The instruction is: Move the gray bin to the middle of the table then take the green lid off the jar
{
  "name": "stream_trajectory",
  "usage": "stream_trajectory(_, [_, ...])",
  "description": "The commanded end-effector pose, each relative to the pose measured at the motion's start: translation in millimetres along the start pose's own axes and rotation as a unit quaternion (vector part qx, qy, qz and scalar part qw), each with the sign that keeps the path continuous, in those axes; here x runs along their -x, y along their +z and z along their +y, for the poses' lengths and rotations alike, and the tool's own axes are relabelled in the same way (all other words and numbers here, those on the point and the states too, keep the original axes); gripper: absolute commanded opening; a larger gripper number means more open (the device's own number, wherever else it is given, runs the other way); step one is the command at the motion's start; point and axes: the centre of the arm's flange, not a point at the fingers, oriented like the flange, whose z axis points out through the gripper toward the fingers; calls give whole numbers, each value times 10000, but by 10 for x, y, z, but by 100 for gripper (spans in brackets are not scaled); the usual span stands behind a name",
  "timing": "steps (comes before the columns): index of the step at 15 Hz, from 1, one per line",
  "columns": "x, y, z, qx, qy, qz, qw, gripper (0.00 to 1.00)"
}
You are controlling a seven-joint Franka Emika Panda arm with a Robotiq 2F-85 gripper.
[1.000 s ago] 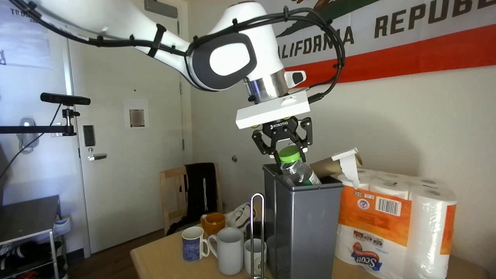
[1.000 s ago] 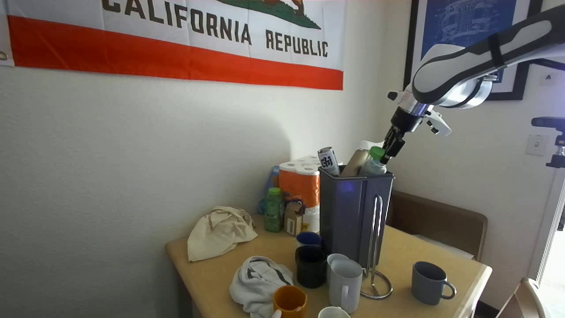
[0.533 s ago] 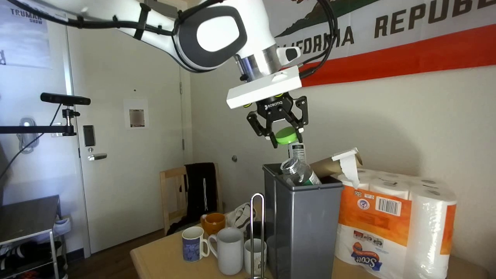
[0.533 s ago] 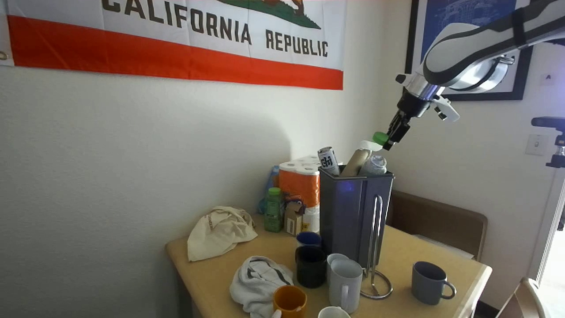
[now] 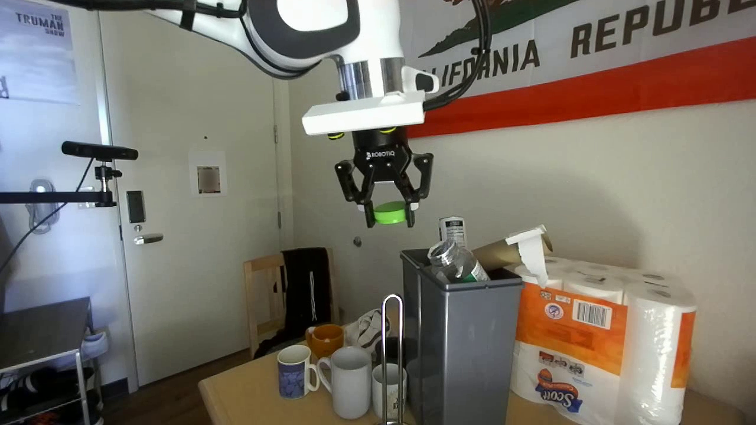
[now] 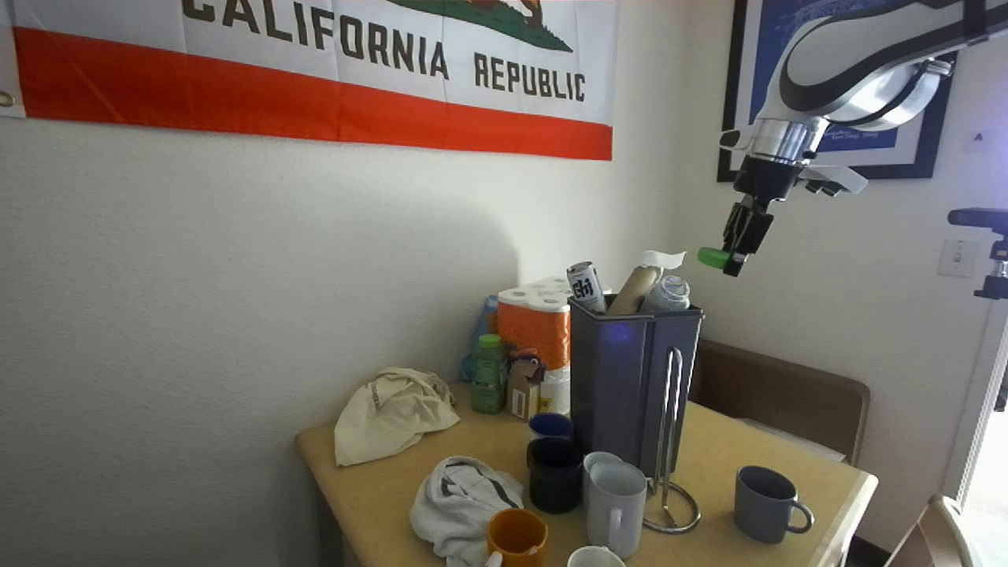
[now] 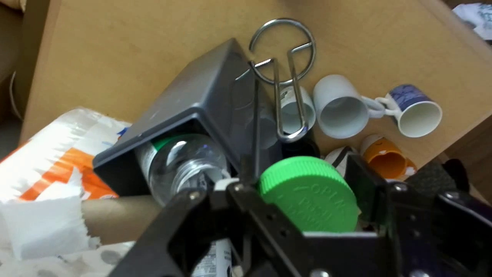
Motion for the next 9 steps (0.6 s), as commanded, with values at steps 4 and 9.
stream_trajectory(4, [482,324,-83,-543,444,-568,9959,37])
stream_trajectory(9, [806,1096,-245,-808,443,-484,9946,37])
